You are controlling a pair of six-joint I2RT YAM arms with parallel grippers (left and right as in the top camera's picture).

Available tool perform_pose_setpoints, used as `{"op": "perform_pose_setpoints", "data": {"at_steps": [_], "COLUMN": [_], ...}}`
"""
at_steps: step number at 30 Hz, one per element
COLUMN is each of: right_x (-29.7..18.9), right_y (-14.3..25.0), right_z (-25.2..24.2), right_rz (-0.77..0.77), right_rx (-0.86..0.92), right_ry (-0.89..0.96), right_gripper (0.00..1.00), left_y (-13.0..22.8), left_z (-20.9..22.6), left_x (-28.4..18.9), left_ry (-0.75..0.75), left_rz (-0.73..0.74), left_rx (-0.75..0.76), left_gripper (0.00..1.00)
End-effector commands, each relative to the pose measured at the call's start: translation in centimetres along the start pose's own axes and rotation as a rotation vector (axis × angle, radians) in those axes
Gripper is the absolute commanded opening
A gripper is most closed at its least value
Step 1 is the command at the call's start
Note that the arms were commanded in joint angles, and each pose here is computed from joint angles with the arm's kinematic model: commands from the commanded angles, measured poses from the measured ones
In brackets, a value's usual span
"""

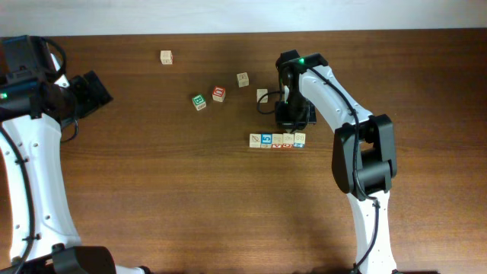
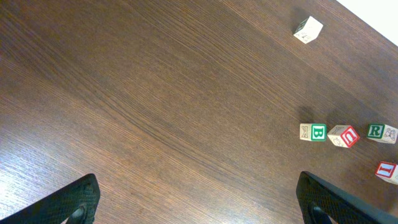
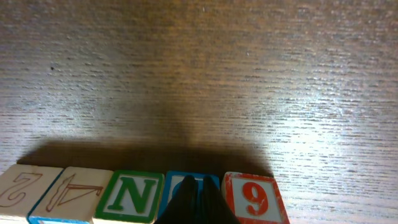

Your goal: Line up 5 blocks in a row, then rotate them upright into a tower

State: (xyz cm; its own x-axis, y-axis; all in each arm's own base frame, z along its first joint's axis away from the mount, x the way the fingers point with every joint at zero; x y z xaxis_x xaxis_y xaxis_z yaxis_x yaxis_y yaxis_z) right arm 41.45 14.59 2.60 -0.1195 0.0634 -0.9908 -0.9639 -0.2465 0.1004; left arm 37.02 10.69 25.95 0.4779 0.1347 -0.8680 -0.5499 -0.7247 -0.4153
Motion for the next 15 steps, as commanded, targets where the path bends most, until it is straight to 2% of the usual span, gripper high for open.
{"op": "perform_pose_setpoints", "data": {"at_steps": [1,7,11,15], "right_x": [0.0,-0.7,-3.4,-3.3], "right_y": [0.3,-0.8,-2.4,-1.8], "right_z": [0.3,-0.3,-2.0,-2.4], "right_rz": [0.01,-0.035,-0.108,-0.081], "right_rx": [0.003,0.005,0.035,0.047], "right_ry": [-0.005,-0.003,-0.009,-0.008], "right_gripper": [0.06,0.07,0.07,0.07], "left_y": [-0.4,-0.3,-0.3,-0.4], "left_z": [-0.4,-0.4,-0.4,-0.4], "left_x": [-0.1,-0.1,-0.1,-0.1], "left_ry": [0.014,0.014,0.014,0.014], "left_rz": [-0.003,-0.003,-0.003,-0.003], "left_rx": [-0.012,-0.011,-0.011,-0.012], "left_gripper": [0.99,0.99,0.99,0.99]}}
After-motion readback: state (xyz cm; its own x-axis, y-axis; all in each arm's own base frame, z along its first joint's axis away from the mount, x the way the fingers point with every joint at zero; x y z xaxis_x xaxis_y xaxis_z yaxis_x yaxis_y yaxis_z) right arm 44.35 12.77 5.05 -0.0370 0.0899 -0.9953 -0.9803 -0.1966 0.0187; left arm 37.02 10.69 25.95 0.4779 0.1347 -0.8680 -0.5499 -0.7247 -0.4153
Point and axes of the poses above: each gripper's point midway between its finger pads, its own x axis out along the fingers, its own z axis along the line the jaws close on, y = z × x, the point moved 1 cm from there along -x, back along the fingers, and after that the axes turned 15 degrees about -x, right-handed, at the moved point
